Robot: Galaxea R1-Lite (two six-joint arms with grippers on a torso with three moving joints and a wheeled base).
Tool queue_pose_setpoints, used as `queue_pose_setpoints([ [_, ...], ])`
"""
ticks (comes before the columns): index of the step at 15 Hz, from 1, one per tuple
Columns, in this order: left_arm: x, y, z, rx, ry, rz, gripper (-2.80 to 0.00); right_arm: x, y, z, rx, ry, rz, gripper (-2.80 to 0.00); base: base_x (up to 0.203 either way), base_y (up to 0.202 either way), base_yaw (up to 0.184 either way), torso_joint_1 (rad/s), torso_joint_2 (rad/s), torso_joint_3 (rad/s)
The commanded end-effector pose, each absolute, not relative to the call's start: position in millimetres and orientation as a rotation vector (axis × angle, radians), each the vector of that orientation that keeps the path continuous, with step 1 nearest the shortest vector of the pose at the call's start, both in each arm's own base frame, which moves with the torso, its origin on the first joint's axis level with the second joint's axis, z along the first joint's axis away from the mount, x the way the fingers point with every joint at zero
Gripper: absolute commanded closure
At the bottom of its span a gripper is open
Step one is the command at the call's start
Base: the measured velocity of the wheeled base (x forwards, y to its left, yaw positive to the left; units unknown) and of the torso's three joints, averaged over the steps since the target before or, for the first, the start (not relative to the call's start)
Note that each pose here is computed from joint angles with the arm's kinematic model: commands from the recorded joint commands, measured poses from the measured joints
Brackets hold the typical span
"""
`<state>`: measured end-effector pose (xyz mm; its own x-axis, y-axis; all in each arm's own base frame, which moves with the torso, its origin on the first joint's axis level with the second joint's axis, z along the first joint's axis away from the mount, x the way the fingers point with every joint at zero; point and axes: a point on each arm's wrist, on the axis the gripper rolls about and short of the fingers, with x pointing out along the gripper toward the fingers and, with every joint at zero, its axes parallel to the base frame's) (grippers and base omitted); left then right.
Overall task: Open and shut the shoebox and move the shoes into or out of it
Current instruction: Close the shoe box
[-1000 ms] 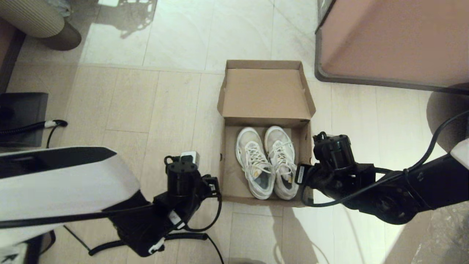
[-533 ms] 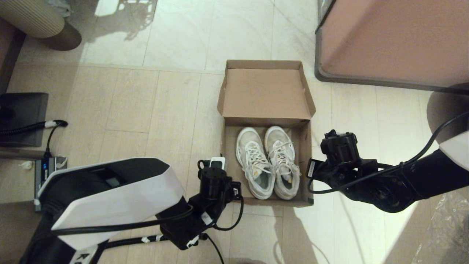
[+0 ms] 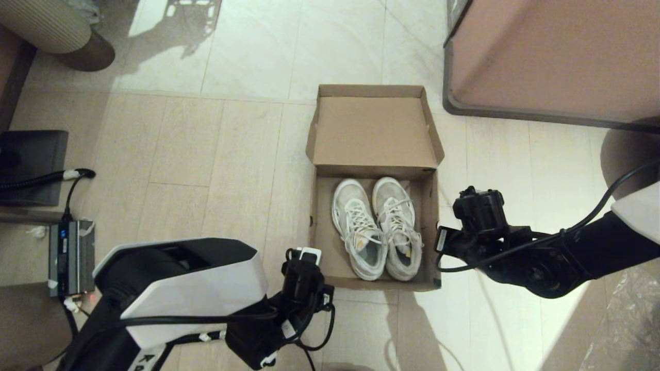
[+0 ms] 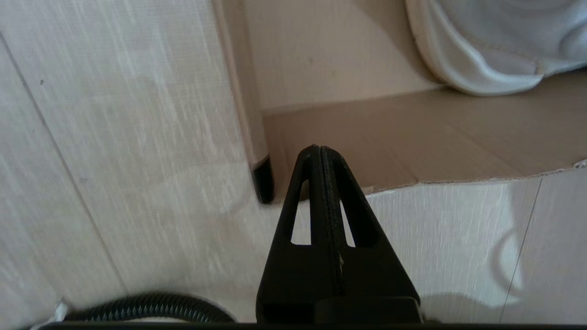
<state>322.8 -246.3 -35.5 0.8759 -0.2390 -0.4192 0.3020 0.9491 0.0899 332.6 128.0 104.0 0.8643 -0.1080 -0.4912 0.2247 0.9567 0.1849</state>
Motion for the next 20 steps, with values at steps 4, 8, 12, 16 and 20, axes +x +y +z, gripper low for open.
queue_pose_setpoints([
  [4, 325.1, -246.4, -41.6, 0.179, 0.433, -0.240, 0.00, 332.0, 121.1, 104.5, 0.244, 0.496, -0.196, 0.00, 0.000, 0.000, 0.000, 0.000, 0.00, 0.000],
  [8, 303.5, -228.7, -43.5, 0.233, 0.523, -0.213, 0.00, 331.7, 121.0, 104.1, 0.247, 0.497, -0.197, 0.00, 0.000, 0.000, 0.000, 0.000, 0.00, 0.000],
  [12, 285.6, -213.9, -47.6, 0.269, 0.586, -0.208, 0.00, 331.5, 121.5, 101.0, 0.244, 0.509, -0.195, 0.00, 0.000, 0.000, 0.000, 0.000, 0.00, 0.000],
  [16, 274.2, -205.2, -48.0, 0.275, 0.616, -0.204, 0.00, 334.9, 128.2, 96.2, 0.251, 0.549, -0.109, 0.00, 0.000, 0.000, 0.000, 0.000, 0.00, 0.000],
  [20, 285.4, -215.6, -12.2, 0.193, 0.503, -0.218, 0.00, 357.0, 133.4, 91.9, 0.248, 0.534, -0.087, 0.00, 0.000, 0.000, 0.000, 0.000, 0.00, 0.000],
])
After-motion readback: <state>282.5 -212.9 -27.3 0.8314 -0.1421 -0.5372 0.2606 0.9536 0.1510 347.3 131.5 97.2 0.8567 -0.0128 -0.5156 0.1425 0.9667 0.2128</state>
